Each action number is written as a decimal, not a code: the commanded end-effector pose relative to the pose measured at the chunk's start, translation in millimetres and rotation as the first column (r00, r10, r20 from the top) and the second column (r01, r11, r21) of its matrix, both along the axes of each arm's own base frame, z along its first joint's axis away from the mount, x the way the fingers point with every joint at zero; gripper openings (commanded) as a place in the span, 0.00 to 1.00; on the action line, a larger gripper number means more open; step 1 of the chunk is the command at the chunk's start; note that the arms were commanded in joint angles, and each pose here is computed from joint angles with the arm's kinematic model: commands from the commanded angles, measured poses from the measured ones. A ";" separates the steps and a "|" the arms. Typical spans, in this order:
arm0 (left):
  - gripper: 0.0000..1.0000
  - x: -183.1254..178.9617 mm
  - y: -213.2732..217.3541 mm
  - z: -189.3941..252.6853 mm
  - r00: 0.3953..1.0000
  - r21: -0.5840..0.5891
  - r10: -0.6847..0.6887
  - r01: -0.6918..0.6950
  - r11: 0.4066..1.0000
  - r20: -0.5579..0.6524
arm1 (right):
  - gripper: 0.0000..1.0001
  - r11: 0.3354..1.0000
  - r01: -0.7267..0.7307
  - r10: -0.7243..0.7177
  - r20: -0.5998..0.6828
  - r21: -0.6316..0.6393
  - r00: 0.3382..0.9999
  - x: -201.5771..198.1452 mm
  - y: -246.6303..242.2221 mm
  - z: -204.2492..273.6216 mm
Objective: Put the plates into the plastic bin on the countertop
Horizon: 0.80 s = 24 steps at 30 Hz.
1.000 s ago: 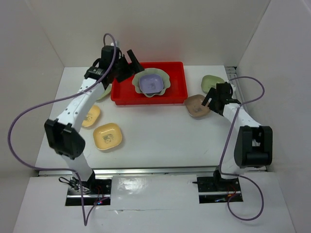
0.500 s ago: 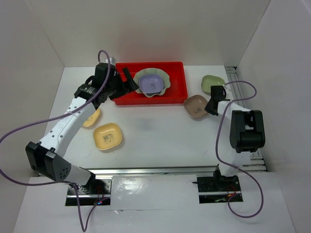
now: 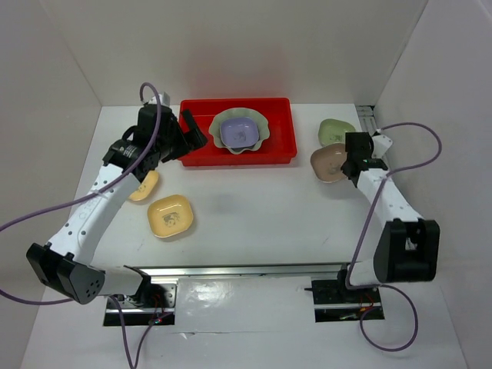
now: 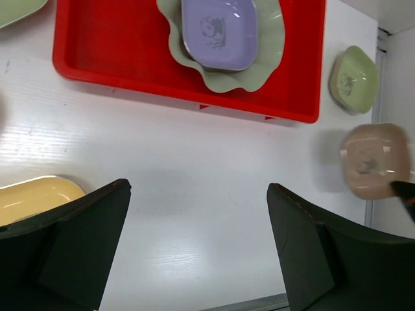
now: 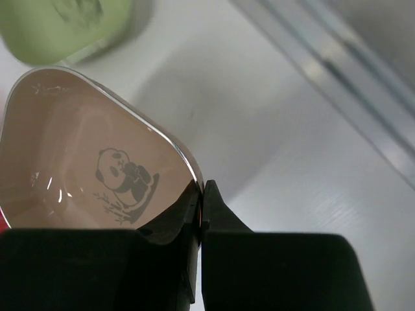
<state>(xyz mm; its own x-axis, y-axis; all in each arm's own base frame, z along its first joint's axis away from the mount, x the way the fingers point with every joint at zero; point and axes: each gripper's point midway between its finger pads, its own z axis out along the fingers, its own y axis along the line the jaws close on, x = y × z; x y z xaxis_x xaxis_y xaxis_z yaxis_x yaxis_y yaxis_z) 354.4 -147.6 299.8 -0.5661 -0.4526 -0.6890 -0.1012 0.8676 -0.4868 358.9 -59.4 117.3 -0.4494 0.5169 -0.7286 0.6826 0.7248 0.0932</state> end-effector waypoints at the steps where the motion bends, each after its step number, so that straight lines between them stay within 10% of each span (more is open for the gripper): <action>1: 1.00 -7.5 16.2 1.7 0.999 0.047 0.042 -0.042 0.998 0.003 | 0.00 0.988 0.123 -0.107 0.160 -0.094 0.981 -9.5 -20.0 80.3; 12: 1.00 -82.8 76.3 -71.0 0.926 0.171 0.310 -0.277 0.945 -0.214 | 0.00 0.914 -0.407 0.329 0.572 0.008 0.751 75.6 109.4 168.2; 24: 1.00 -138.8 95.0 -160.7 0.831 0.239 0.410 -0.340 0.909 -0.376 | 0.00 0.913 -0.387 0.280 0.491 0.129 0.825 168.7 224.2 94.5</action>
